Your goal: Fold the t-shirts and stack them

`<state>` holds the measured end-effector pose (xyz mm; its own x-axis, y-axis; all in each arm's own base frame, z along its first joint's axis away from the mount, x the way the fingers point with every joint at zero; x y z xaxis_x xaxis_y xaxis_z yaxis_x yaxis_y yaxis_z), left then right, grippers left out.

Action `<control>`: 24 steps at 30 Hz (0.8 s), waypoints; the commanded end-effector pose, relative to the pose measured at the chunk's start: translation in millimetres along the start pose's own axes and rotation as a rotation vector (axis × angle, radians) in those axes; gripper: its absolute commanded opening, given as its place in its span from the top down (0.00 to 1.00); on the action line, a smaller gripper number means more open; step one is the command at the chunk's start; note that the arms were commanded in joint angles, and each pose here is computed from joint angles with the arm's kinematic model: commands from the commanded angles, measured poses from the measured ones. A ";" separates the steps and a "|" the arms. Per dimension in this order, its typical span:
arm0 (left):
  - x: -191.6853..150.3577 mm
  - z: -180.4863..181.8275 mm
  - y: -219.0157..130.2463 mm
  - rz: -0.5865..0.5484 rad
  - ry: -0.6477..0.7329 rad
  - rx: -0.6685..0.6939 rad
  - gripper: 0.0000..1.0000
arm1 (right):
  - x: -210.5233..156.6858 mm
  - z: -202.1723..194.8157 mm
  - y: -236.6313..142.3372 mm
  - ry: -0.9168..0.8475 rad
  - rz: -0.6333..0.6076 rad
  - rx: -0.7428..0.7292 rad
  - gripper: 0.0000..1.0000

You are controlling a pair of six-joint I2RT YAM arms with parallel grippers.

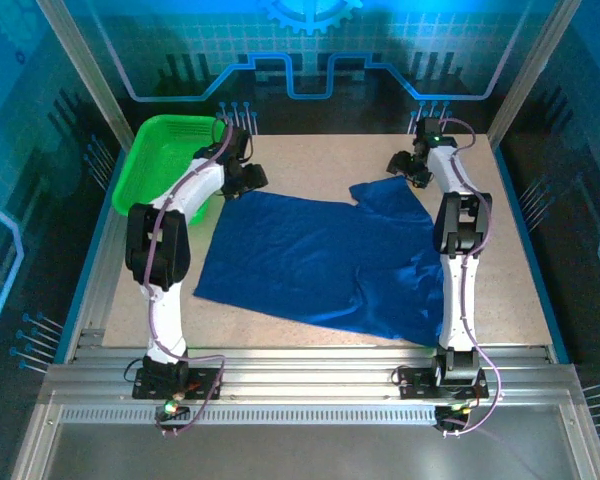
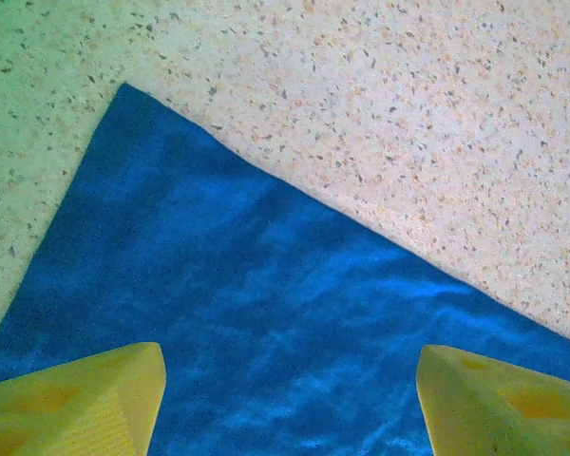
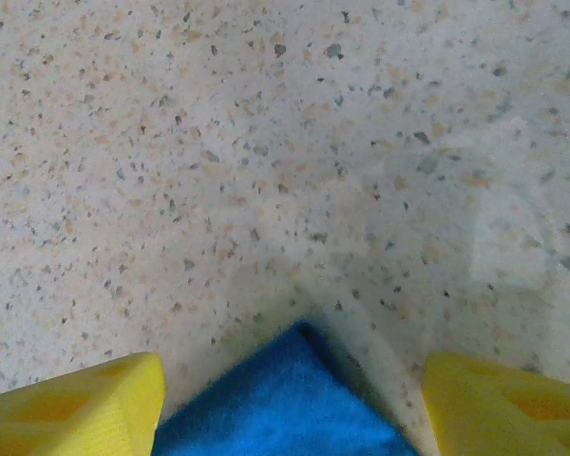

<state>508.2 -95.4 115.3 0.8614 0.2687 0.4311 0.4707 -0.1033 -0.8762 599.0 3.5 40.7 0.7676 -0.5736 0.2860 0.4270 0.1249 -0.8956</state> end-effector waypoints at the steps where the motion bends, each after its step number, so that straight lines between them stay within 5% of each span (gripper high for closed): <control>1: 16.8 10.0 6.6 -0.019 -0.005 -0.001 0.28 | -4.6 10.1 10.9 -0.002 0.032 0.035 0.29; 8: 20.9 30.1 28.7 0.010 -0.004 0.064 0.30 | -18.6 10.9 25.6 0.062 0.096 0.045 0.45; 13: 22.1 47.3 41.0 0.032 0.028 0.168 0.31 | -25.5 10.7 28.9 0.148 0.122 0.078 0.77; 17: 21.8 58.0 53.3 0.053 0.060 0.223 0.32 | -29.1 9.3 28.4 0.143 0.129 0.065 0.89; 24: 24.2 67.5 72.5 0.078 0.080 0.261 0.34 | -35.5 12.7 22.7 0.132 0.139 0.064 0.94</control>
<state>549.6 -46.6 51.0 0.8978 0.2122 0.3859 0.3758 0.0877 -0.9225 609.4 6.2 31.3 0.7047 -0.6753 0.2175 0.4497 0.1880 -0.8732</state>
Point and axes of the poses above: each hand's point on the last joint's axis, 136 mm out from that joint toward the fingers, its own y axis out along the fingers, its own z axis along the line the jaws close on, x = y × z, the point moved 1 cm from there along -y, back along the fingers, and after that the axes turned 10 degrees about y, right-handed, at the moved point
